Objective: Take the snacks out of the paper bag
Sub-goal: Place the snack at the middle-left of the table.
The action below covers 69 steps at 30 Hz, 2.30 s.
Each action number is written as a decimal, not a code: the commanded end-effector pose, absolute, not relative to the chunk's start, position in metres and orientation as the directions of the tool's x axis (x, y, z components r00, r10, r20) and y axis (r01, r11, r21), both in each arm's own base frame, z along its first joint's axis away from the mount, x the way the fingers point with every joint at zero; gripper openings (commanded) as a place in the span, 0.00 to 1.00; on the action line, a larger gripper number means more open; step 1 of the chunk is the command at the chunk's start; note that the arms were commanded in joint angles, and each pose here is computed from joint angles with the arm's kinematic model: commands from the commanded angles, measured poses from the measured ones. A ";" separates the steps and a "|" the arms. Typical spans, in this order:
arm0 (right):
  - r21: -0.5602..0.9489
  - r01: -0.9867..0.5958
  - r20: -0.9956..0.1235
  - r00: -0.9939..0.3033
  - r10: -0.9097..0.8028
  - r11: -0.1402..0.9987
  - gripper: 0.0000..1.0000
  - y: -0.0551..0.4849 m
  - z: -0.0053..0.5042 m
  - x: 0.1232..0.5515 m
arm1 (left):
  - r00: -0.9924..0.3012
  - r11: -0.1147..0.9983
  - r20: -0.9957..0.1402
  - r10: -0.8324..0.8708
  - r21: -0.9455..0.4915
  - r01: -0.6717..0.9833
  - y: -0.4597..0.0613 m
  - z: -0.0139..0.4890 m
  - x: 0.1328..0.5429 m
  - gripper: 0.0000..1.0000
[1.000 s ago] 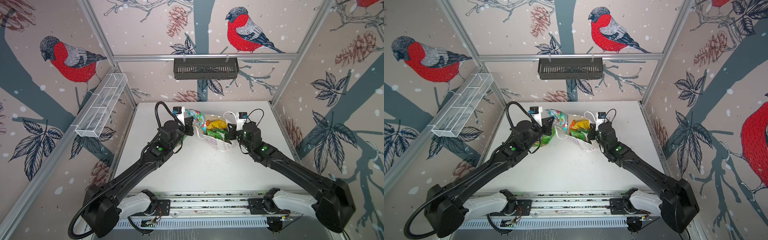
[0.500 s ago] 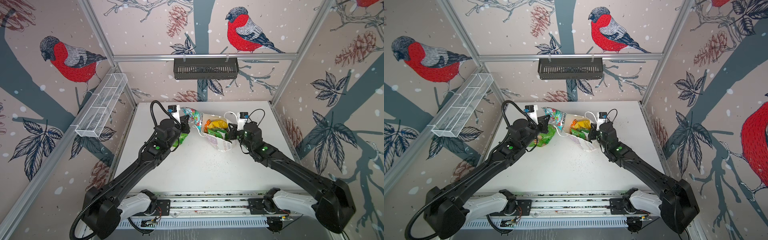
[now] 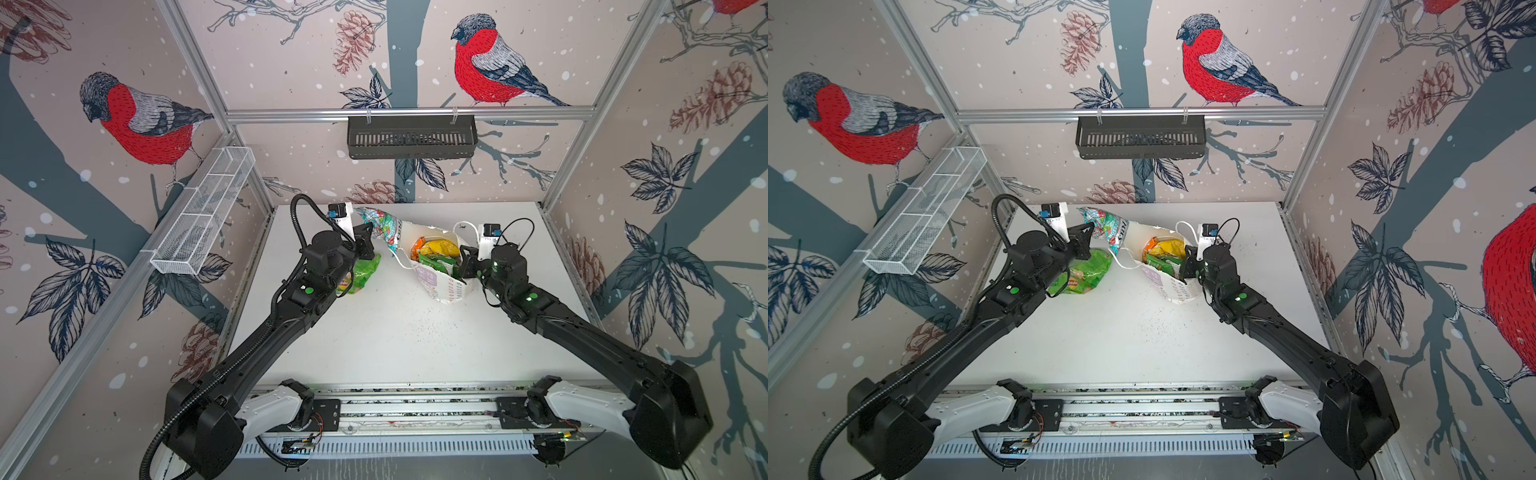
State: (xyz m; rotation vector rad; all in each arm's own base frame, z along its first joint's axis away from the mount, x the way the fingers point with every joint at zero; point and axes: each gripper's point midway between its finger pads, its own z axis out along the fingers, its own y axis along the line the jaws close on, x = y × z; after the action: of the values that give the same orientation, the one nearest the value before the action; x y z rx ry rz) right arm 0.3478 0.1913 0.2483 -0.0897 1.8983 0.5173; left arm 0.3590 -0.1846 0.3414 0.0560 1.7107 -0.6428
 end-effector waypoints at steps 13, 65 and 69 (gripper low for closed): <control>0.325 -0.314 -0.906 -0.374 0.198 0.892 0.00 0.188 0.246 0.351 | -0.183 0.842 -0.917 -0.353 -0.397 0.365 -0.167 0.388 0.350 0.00; 0.346 -0.286 -0.891 -0.398 0.218 0.894 0.00 0.167 0.220 0.346 | -0.678 0.936 -0.657 -0.329 -0.130 -0.327 0.053 0.139 0.455 0.00; 0.342 -0.283 -0.891 -0.401 0.213 0.896 0.00 0.166 0.219 0.345 | -0.723 0.939 -0.605 -0.333 -0.139 -0.316 0.047 0.123 0.457 0.00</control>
State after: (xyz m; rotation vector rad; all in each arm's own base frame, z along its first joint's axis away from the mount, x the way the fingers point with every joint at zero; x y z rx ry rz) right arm 0.3490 0.1673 0.2326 -0.0522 1.8560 0.5447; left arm 0.4609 0.0501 0.1309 -0.4472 2.3786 -0.0163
